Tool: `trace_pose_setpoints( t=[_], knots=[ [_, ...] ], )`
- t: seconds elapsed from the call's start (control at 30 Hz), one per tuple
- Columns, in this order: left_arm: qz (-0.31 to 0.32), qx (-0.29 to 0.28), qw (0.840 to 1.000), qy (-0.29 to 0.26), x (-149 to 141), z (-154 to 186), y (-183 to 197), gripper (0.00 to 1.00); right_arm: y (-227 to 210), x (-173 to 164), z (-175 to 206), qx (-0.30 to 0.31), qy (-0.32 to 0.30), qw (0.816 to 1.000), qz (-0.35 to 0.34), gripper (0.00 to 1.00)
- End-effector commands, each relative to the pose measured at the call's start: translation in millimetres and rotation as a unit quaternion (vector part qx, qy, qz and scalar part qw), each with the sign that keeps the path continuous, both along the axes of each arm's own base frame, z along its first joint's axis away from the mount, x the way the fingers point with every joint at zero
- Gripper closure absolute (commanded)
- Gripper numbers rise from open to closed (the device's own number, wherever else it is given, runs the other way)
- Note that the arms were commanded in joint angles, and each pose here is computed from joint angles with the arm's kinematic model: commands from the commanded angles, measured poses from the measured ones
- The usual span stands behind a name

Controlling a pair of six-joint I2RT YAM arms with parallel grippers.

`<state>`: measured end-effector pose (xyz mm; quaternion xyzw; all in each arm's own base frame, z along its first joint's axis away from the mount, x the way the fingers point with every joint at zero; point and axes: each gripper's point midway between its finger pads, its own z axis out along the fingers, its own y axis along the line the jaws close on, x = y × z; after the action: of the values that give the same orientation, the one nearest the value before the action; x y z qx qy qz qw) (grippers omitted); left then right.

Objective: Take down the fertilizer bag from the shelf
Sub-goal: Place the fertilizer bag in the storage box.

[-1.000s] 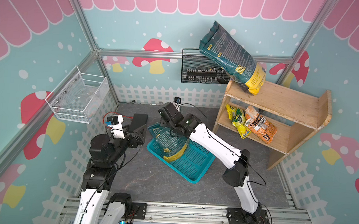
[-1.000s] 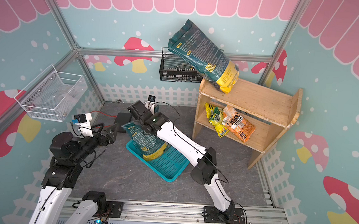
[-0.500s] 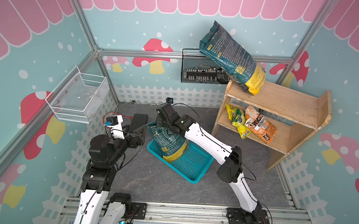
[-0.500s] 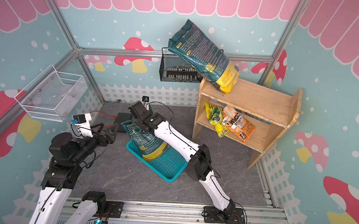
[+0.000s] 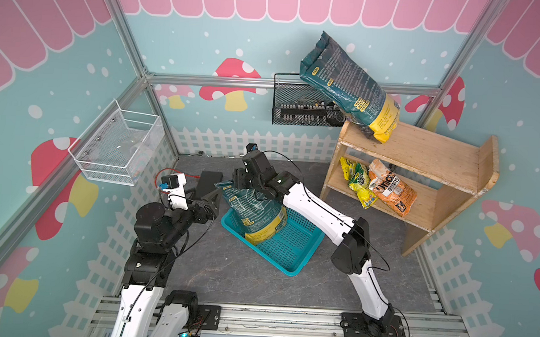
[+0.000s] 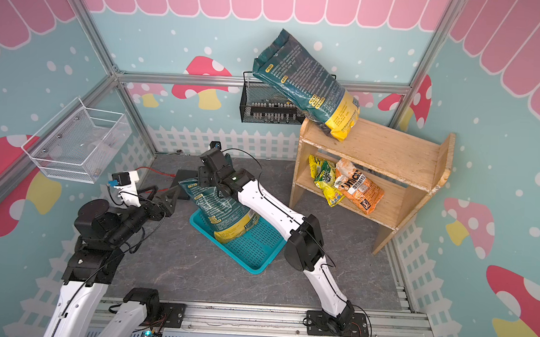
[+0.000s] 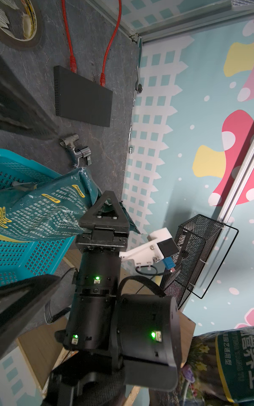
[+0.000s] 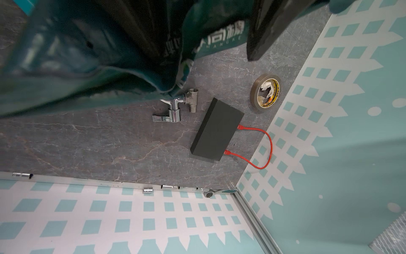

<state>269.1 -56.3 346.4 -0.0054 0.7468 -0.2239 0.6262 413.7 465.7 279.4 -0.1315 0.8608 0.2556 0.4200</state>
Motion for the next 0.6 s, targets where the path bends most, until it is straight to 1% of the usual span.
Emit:
trace_pose_setpoints(
  t=[0.0, 0.07, 0.13, 0.37, 0.43, 0.47, 0.57],
  knots=[
    [-0.003, -0.001, 1.000, -0.002, 0, -1, 0, 0.01, -23, -8, 32, -0.013, -0.028, 1.000, 0.002, 0.26],
    [-0.003, -0.001, 1.000, -0.002, 0, -2, 0, 0.01, -30, -10, 43, -0.012, -0.038, 0.999, 0.001, 0.21],
    [-0.002, -0.001, 1.000, -0.002, 0, -1, 0, 0.01, -38, -12, 59, -0.006, -0.049, 0.999, 0.002, 0.17],
    [-0.002, -0.001, 1.000, -0.002, 0, -1, 0, 0.01, -71, -25, 128, 0.002, -0.121, 0.993, -0.007, 0.09],
    [-0.002, -0.001, 1.000, -0.002, 0, -1, 0, 0.01, -75, -28, 136, -0.005, -0.136, 0.991, -0.002, 0.08],
    [-0.001, -0.001, 1.000, -0.002, 0, -1, 0, 0.01, -84, -36, 157, 0.003, -0.153, 0.988, 0.000, 0.08],
    [-0.001, -0.001, 1.000, -0.002, 0, -1, 0, 0.01, -94, -46, 182, 0.000, -0.186, 0.982, 0.012, 0.09]
  ],
)
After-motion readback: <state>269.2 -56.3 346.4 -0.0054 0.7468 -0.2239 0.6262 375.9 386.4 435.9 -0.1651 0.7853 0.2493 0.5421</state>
